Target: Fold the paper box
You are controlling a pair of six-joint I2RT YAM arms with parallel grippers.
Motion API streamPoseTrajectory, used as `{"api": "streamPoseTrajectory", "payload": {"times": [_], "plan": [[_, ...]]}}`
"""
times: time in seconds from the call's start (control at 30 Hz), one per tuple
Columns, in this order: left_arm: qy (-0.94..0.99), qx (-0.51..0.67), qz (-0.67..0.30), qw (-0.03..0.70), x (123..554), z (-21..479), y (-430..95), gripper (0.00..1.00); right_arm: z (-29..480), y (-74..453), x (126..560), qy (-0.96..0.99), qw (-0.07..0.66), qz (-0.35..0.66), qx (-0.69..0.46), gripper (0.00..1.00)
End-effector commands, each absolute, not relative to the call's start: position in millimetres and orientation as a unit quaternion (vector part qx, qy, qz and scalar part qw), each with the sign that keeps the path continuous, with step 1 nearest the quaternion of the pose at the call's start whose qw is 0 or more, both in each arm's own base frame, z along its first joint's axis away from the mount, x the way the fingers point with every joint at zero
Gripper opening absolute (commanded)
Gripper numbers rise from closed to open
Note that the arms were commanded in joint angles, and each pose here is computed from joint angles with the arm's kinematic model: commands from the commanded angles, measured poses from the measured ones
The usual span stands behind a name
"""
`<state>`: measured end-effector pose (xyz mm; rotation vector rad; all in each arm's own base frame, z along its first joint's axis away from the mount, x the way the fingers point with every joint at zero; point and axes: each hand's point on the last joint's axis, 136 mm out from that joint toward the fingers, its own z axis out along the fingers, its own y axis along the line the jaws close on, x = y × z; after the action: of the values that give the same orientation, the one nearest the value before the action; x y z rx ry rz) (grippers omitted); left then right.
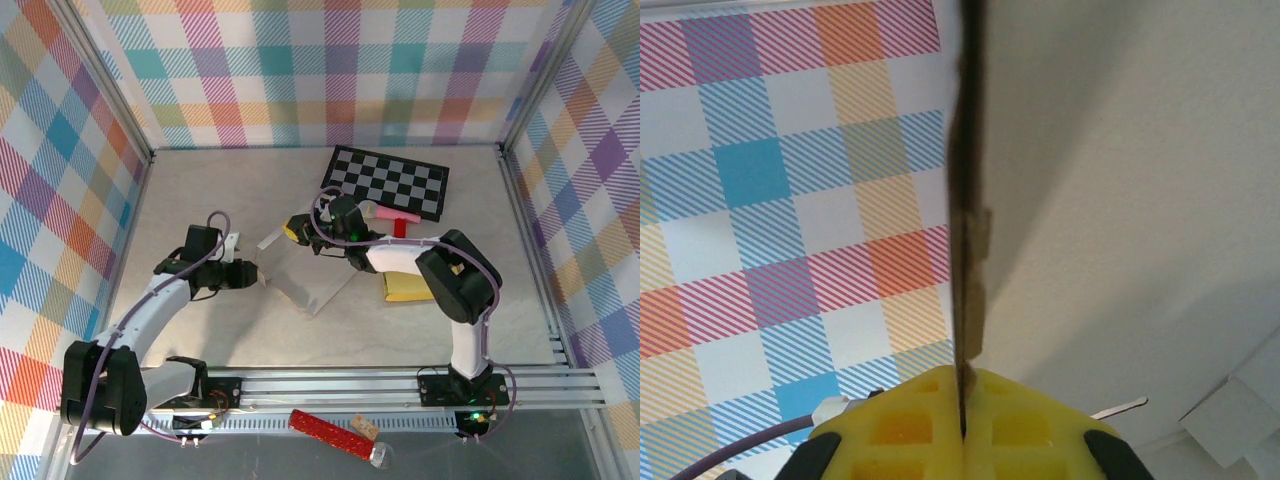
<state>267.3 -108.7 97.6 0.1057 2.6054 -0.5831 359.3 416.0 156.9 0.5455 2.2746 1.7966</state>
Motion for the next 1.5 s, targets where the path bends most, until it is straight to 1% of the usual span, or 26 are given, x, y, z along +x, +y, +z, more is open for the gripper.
{"api": "streamPoseTrajectory", "payload": {"times": [0.0, 0.1, 0.33, 0.43, 0.57, 0.8, 1.2, 1.27, 1.47], "plan": [[0.941, 0.078, -0.204, 0.257, 275, 106, -113, 0.38, 158, 418, 362, 0.764, 0.101, 0.615, 0.166, 0.0], [0.943, 0.084, -0.197, 0.253, 277, 102, -115, 0.38, 159, 418, 363, 0.765, 0.1, 0.614, 0.167, 0.0], [0.942, 0.092, -0.179, 0.268, 289, 103, -114, 0.38, 163, 420, 363, 0.762, 0.094, 0.619, 0.167, 0.0], [0.937, 0.102, -0.183, 0.279, 294, 107, -118, 0.36, 161, 421, 362, 0.764, 0.089, 0.617, 0.167, 0.0], [0.931, 0.131, -0.197, 0.279, 293, 108, -127, 0.32, 159, 421, 363, 0.764, 0.085, 0.618, 0.168, 0.0], [0.922, 0.154, -0.204, 0.291, 291, 109, -135, 0.32, 159, 423, 366, 0.761, 0.081, 0.621, 0.172, 0.0], [0.926, 0.144, -0.181, 0.298, 305, 104, -134, 0.37, 158, 423, 367, 0.759, 0.07, 0.621, 0.182, 0.0], [0.919, 0.148, -0.184, 0.314, 311, 110, -137, 0.37, 157, 424, 366, 0.761, 0.068, 0.619, 0.182, 0.0], [0.918, 0.158, -0.183, 0.314, 310, 108, -139, 0.4, 161, 426, 366, 0.761, 0.06, 0.62, 0.182, 0.0]]}}
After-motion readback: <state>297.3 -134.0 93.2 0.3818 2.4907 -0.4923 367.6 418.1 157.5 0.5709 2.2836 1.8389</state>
